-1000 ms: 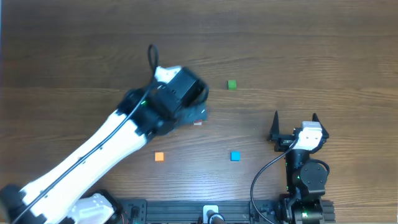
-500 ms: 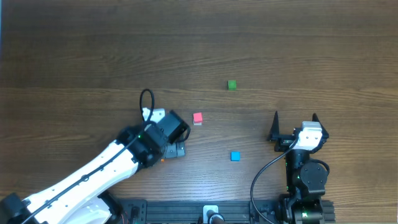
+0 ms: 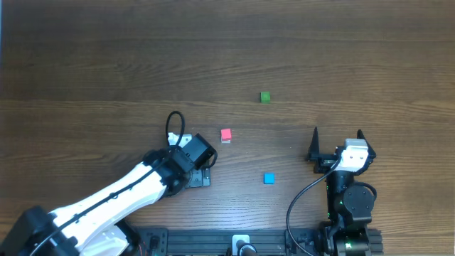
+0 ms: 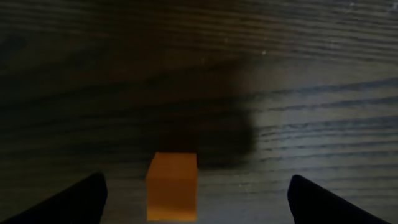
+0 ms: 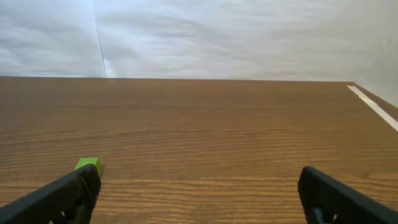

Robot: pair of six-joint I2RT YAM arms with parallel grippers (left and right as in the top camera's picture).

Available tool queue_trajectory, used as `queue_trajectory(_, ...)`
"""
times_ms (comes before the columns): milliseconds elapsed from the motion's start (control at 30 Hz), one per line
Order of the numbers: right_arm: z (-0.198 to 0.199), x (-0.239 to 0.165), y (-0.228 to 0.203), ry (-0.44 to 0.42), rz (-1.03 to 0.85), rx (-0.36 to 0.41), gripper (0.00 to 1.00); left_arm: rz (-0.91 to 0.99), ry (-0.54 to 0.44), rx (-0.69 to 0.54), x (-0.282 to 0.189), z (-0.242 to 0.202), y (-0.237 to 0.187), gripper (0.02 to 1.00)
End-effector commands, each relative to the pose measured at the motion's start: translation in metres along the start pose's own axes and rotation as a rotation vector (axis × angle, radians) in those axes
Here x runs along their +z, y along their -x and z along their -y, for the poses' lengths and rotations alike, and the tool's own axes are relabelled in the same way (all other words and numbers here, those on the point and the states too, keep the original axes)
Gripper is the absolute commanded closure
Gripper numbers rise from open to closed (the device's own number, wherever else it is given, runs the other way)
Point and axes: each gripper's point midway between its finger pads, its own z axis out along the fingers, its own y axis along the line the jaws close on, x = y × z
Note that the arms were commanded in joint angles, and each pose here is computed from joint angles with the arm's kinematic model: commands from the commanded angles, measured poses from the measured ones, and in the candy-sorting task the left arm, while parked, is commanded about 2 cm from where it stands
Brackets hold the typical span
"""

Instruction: Stack Cubes

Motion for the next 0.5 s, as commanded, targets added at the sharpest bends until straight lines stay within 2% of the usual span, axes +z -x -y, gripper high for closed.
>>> queue_trajectory(33,0.0000,0.0002,-0.0026,0.002,-0.002,-0.001,0.007,-0.036,0.015,0.020,0.0133,0.0009,-0.0058,0.086)
queue_trajectory(500,0.0001,0.0002,-0.0024,0.002,-0.001,-0.001,0.009,-0.088,-0.027,0.007,0.0185,0.0050,-0.0076,0.220)
